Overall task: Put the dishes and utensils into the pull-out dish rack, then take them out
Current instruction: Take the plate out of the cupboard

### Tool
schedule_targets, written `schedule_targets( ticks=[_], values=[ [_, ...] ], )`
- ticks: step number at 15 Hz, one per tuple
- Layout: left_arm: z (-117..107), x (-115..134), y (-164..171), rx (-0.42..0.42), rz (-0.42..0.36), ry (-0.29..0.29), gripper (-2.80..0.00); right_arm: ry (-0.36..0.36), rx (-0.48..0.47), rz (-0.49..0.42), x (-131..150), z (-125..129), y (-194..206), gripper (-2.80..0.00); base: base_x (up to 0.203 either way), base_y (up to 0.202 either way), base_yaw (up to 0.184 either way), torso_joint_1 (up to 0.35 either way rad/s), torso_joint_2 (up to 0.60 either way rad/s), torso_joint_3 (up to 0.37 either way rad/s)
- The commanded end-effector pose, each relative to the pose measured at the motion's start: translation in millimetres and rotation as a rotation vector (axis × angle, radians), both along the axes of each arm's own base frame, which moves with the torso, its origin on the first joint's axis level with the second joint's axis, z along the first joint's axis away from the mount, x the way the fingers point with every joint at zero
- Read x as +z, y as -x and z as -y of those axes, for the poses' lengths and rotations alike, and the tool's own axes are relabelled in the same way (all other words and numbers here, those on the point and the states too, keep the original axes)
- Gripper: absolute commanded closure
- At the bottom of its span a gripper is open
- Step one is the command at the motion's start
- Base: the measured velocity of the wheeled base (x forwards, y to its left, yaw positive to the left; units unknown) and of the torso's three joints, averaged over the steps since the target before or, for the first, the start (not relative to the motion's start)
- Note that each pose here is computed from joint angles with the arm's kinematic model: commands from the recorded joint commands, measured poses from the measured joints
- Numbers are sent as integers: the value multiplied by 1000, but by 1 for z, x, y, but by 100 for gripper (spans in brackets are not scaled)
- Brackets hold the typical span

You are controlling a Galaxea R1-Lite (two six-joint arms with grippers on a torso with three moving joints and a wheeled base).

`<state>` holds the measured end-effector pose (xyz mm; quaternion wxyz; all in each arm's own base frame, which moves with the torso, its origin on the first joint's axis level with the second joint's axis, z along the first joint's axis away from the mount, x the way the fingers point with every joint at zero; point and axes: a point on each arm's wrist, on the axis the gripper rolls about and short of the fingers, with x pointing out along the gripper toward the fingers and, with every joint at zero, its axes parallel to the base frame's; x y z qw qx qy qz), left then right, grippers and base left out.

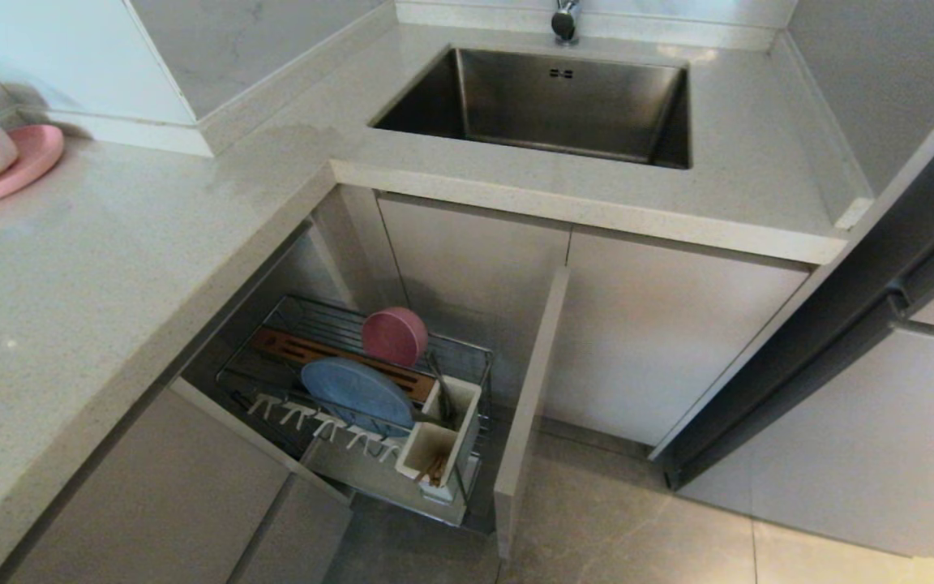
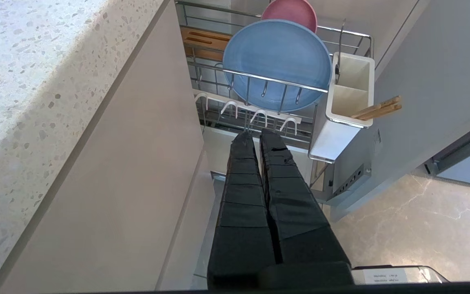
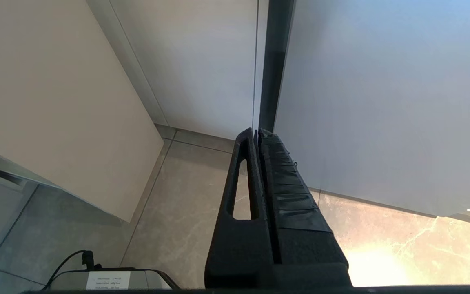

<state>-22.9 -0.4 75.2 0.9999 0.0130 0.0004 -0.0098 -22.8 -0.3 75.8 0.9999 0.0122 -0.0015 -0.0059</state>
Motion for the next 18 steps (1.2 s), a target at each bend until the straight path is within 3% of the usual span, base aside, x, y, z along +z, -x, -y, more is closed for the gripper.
schedule_targets(
  ticks=[1, 14, 18],
  values=[
    [0, 0, 0, 0, 0, 0, 0, 0, 0, 0, 0, 0, 0, 0, 0, 0, 0, 0, 0, 0],
    [0, 0, 0, 0, 1, 0, 0, 0, 0, 0, 0, 0, 0, 0, 0, 0, 0, 0, 0, 0],
    [0, 30, 9, -5, 130, 8, 0, 0, 0, -1, 0, 0, 0, 0, 0, 0, 0, 0, 0, 0]
  ],
)
